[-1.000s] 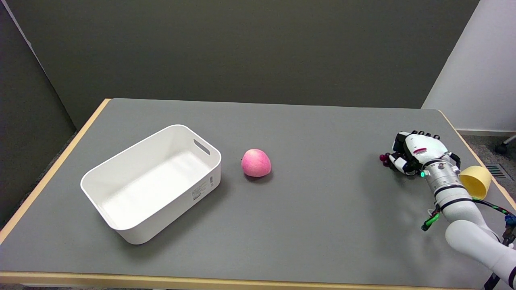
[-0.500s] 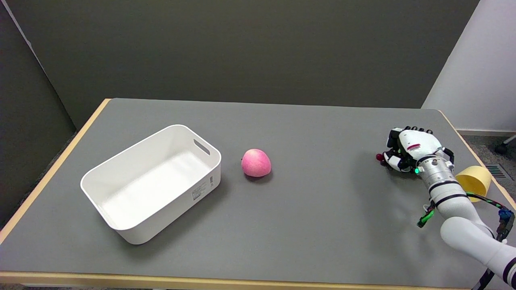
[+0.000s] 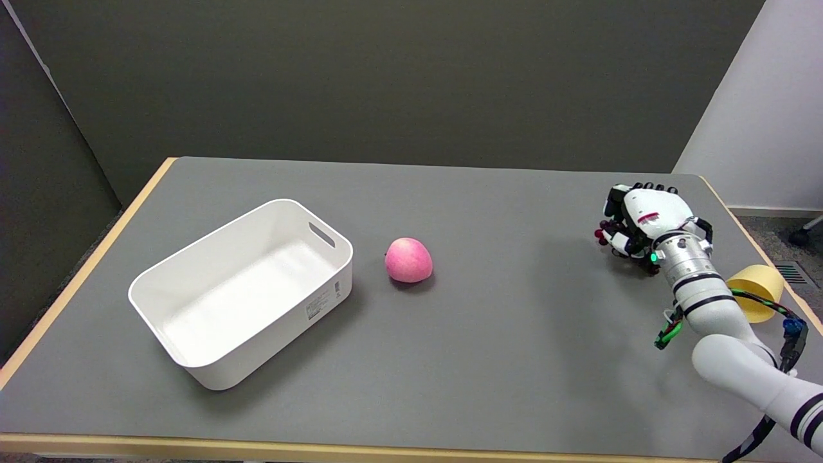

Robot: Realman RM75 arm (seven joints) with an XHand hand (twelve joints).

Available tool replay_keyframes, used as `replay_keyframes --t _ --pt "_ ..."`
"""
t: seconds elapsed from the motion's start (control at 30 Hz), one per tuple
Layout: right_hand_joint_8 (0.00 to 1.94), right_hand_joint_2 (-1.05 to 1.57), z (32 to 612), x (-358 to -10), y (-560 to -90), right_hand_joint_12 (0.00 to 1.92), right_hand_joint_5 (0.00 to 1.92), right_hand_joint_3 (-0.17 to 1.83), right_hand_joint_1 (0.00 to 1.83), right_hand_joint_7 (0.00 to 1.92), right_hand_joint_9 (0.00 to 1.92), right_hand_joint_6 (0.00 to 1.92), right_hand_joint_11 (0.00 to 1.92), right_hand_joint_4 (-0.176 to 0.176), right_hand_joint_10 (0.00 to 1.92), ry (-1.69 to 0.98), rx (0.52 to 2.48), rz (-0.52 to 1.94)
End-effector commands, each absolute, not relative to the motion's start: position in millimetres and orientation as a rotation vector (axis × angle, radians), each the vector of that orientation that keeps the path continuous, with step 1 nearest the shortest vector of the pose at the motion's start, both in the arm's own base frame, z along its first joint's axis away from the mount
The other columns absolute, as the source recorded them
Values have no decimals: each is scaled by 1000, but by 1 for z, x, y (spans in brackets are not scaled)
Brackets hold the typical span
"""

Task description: Pick up grapes.

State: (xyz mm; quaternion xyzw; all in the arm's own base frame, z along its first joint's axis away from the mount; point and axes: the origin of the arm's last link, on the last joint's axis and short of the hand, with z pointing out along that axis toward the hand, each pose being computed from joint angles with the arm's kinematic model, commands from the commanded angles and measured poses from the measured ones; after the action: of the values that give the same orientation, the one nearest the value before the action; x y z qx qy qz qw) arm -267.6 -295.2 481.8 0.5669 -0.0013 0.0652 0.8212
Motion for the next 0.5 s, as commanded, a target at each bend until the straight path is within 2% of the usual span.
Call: replay_keyframes --t 0.03,0.33,0.5 --pt "1353 1137 470 -248 -312 1921 556 208 1347 826 762 1480 762 -176 1521 41 1240 195" --pt "1350 1133 450 -224 -319 1921 559 214 1347 828 765 1477 761 -176 1519 124 1308 218" --pt "1350 1133 421 -193 -323 1921 559 215 1347 828 765 1477 763 -176 1520 257 1411 225"
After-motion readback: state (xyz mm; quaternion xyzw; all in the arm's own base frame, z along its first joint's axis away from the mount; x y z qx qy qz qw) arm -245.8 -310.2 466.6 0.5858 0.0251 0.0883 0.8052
